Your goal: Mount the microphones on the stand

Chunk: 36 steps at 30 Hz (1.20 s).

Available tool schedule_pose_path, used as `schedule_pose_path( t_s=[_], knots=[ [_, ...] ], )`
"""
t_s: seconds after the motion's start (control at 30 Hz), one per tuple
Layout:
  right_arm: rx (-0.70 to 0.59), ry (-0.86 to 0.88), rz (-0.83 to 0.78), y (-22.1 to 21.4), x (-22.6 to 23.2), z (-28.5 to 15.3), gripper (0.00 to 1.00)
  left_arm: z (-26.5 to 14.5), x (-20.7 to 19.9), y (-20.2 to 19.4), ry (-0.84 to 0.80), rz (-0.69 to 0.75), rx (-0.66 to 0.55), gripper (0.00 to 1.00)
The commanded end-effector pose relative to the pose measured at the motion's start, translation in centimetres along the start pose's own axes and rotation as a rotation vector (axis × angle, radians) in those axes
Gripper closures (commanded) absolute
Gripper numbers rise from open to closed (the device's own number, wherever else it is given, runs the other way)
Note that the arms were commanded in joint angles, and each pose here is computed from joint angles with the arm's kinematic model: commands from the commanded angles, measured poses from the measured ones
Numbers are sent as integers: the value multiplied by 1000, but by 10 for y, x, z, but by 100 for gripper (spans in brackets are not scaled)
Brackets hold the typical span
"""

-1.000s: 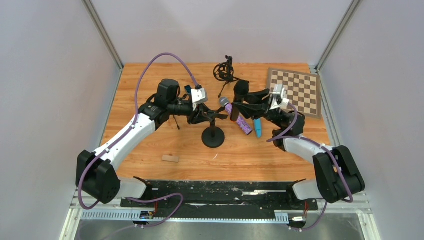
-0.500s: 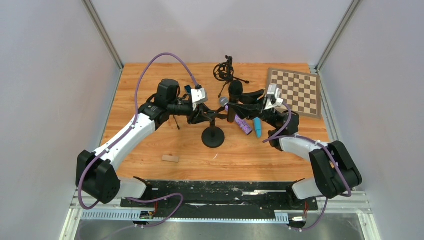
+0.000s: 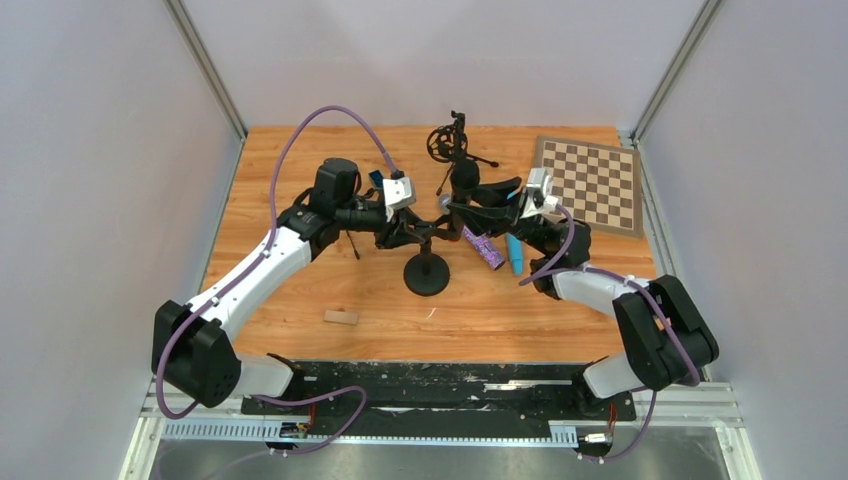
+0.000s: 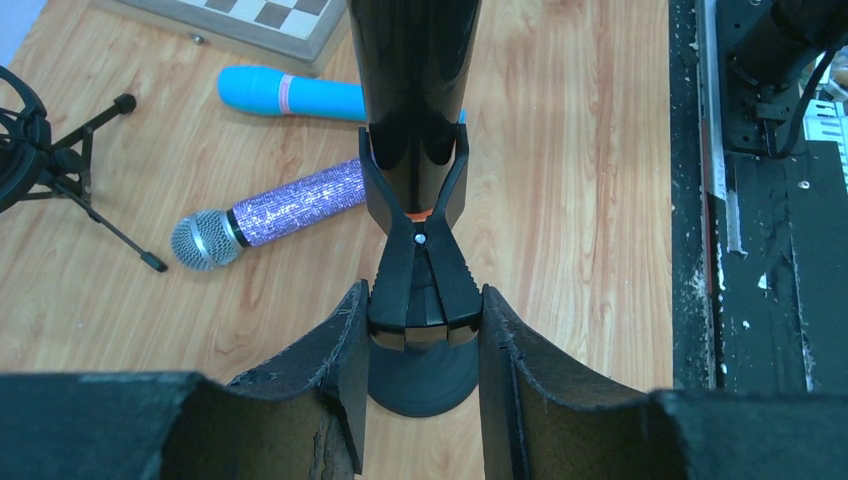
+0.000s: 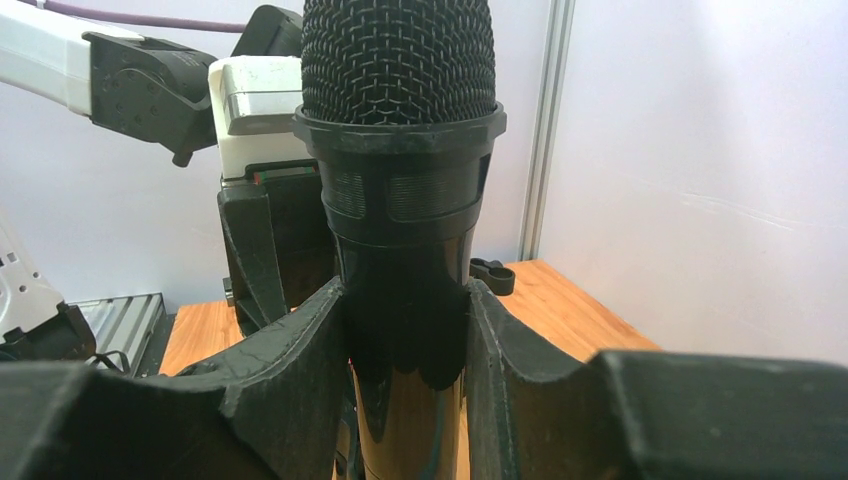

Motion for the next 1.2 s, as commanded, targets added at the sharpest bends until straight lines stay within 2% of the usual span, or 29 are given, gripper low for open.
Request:
schedule_pose_path(
  t_s=[0.0,0.37,1.03,1.17],
  knots=[
    [-176,12,-124,42,4,15,100,-4,-3,13,-4,54,-33,100],
    [-205,-36,-86,41,12,25,100,-4,-2,12,2,49,-30,100],
    [-275,-332,148,52,-6,7,100,-3,3,8,22,33,-17,100],
    [-270,-353,130,50,-1,8,100,-2,3,8,21,30,-15,100]
  ],
)
Point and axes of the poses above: each gripper's point midway between its finger pads, its own z axis out along the fingers, its own x axis along the line the jaws close on, y = z × x, the point moved 1 cm from there along -z, back along the fingers, and after that the axes turned 14 degrees about -z, right-handed, at the moved point
